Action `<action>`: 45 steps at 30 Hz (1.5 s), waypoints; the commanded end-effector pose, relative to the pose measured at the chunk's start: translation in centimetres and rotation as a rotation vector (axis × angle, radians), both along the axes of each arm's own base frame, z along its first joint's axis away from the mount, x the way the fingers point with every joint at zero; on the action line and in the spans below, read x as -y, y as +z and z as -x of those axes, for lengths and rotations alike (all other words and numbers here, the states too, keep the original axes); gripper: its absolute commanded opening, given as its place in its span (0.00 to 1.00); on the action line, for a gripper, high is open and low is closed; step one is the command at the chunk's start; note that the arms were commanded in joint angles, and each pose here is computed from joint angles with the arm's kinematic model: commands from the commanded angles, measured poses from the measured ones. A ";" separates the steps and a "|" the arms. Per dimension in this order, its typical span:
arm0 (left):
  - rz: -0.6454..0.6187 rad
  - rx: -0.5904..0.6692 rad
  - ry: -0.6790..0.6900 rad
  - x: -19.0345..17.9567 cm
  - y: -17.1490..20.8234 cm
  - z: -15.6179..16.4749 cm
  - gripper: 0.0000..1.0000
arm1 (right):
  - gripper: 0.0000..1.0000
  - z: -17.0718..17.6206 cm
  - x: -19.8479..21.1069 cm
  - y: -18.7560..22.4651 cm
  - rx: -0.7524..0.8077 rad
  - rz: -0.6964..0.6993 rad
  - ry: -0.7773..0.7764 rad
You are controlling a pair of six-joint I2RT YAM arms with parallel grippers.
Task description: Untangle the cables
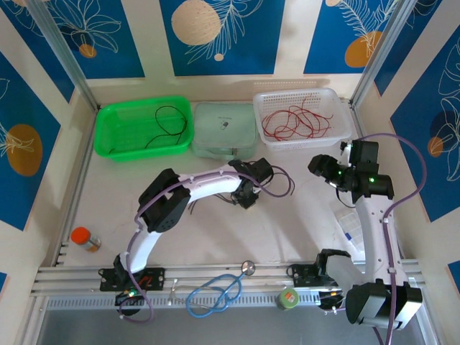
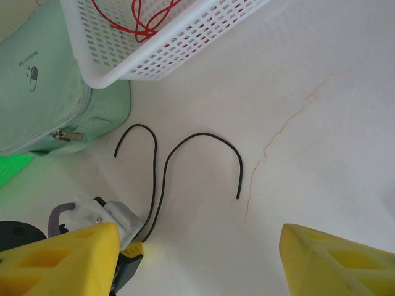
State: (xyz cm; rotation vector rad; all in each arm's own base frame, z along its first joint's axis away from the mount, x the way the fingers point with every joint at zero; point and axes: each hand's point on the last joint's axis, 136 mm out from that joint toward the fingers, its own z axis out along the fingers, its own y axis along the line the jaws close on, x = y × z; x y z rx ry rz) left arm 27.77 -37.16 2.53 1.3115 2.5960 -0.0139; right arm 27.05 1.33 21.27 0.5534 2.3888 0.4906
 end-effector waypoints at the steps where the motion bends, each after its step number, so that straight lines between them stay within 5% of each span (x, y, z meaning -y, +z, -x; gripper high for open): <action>1: -0.035 -0.006 -0.017 -0.2 -2.1 -0.5 0.19 | 0.70 0.9 -0.6 -0.2 -0.009 -0.017 0.026; 6: -0.013 -0.005 -0.021 0.3 -2.2 -0.5 0.00 | 0.70 1.1 -0.7 0.0 -0.003 -0.022 0.030; 11: 0.029 0.057 -0.010 0.2 1.1 -1.0 0.00 | 0.70 1.4 -0.8 0.0 0.000 -0.023 0.034; 26: 0.235 0.288 0.063 -2.4 18.7 -0.1 0.00 | 0.70 2.4 -4.6 -3.0 -0.054 -0.187 0.113; 37: 0.237 0.558 0.291 -12.1 34.5 -3.7 0.04 | 0.70 4.6 -11.2 -7.3 -0.179 -0.121 0.260; 45: 0.296 0.569 0.527 -21.0 37.3 -10.9 0.06 | 0.69 5.3 -13.8 -8.6 -0.223 -0.094 0.306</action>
